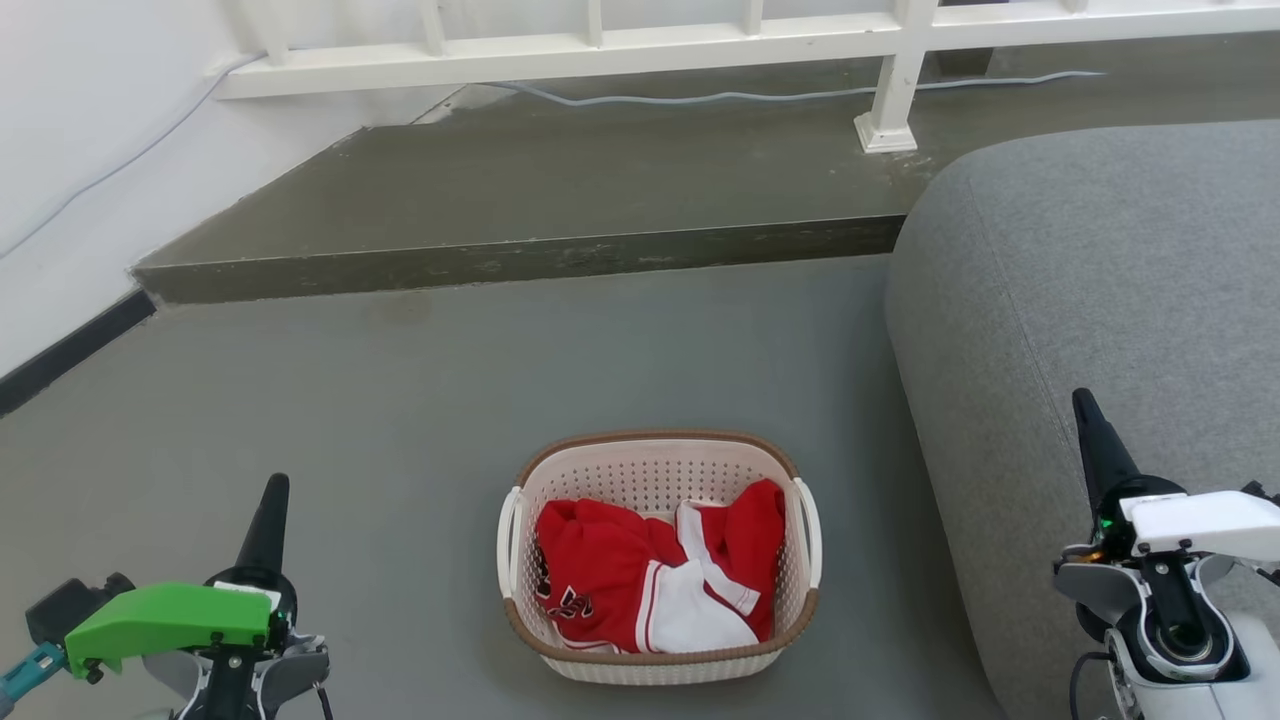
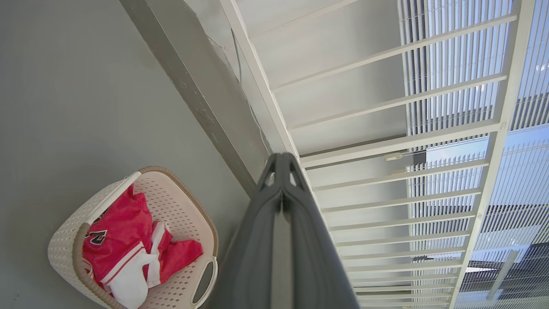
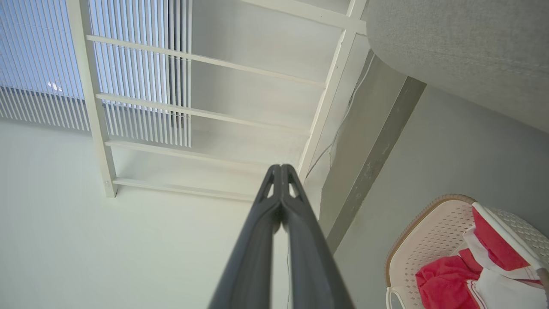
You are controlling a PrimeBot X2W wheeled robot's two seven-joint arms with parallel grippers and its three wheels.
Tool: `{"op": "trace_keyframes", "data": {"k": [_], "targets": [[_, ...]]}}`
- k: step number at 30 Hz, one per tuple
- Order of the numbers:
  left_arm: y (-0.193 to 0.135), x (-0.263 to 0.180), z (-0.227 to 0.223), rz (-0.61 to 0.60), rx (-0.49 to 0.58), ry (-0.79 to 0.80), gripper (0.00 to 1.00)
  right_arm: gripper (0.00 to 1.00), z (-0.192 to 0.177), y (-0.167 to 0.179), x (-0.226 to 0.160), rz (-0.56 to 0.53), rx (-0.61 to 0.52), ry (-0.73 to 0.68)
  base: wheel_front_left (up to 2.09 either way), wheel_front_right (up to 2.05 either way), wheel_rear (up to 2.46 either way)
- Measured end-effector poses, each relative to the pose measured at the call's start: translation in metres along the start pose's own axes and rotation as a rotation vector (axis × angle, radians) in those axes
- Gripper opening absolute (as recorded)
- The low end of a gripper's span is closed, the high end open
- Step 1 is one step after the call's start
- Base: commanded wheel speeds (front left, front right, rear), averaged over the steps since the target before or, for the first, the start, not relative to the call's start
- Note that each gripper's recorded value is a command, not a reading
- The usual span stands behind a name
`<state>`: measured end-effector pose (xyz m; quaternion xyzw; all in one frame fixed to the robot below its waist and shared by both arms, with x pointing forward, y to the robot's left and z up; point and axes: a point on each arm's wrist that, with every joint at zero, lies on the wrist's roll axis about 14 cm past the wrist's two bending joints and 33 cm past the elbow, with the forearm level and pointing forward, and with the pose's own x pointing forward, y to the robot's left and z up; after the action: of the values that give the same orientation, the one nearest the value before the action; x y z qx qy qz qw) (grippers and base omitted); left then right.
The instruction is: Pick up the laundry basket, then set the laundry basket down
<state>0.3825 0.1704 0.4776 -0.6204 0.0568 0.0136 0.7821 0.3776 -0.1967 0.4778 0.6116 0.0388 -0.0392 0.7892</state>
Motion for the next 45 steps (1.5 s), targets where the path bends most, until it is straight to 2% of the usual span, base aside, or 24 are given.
{"op": "trace_keyframes", "data": {"k": [21, 45], "targets": [[-0.001, -0.005, 0.015, -0.023, -0.239, -0.021, 0.0, 0.0, 0.01, 0.002, 0.0, 0.023, 0.254, -0.015, 0.0, 0.0, 0.0], [-0.001, -0.005, 0.015, -0.023, -0.239, -0.022, 0.0, 0.0, 0.01, 0.002, 0.0, 0.022, 0.256, -0.017, 0.0, 0.0, 0.0]]}}
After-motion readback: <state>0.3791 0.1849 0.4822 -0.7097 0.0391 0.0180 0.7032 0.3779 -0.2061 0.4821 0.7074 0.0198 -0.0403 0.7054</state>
